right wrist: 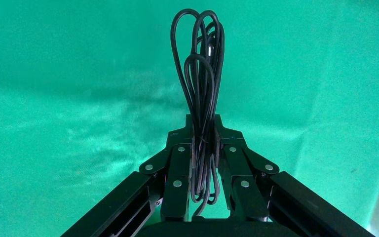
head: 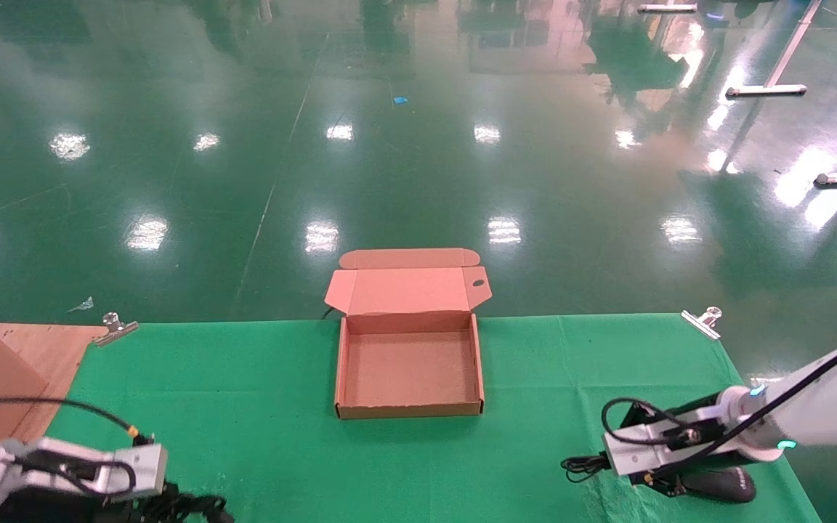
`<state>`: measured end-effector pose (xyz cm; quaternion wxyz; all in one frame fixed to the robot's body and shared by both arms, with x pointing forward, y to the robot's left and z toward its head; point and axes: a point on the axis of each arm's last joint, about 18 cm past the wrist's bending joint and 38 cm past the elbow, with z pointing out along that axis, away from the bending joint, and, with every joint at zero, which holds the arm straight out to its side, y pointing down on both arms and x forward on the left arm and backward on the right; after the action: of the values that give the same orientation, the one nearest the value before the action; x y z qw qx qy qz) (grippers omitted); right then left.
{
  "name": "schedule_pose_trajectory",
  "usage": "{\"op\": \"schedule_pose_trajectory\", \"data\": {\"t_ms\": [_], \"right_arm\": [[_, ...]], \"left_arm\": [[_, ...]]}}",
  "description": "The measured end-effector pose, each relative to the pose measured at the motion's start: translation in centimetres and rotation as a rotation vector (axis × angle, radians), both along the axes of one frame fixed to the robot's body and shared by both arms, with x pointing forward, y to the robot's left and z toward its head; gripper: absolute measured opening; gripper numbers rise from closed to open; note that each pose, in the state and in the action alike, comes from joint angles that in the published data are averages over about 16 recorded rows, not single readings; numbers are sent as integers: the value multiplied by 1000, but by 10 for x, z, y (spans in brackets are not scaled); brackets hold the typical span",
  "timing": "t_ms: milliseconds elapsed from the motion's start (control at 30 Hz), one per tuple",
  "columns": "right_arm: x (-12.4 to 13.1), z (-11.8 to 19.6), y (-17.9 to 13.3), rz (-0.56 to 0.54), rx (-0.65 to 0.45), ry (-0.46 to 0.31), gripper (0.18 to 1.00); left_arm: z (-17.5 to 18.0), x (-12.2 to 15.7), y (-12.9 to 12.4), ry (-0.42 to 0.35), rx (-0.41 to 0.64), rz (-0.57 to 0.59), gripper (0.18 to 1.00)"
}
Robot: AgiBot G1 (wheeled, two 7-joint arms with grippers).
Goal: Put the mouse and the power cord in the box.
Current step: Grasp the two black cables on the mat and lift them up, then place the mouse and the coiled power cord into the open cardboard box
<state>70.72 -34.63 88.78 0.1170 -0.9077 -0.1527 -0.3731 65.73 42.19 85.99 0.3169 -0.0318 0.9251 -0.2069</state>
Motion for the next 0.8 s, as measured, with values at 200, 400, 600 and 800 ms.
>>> {"op": "schedule_pose_trajectory", "data": {"t_ms": [200,400,600,800], "right_arm": [[-14,42,11,91,68,-10,246],[-28,96,25,181,117,-64,245],[-39,154,43,252,141,-150,245],[-44,199,70,298,139,-231,244]], "left_arm": [[46,0,-17,-50,-25,-72,334],[101,1,-41,-124,-36,-149,333],[158,-1,-68,-214,-37,-217,333],[209,1,-95,-315,-31,-253,333]]}}
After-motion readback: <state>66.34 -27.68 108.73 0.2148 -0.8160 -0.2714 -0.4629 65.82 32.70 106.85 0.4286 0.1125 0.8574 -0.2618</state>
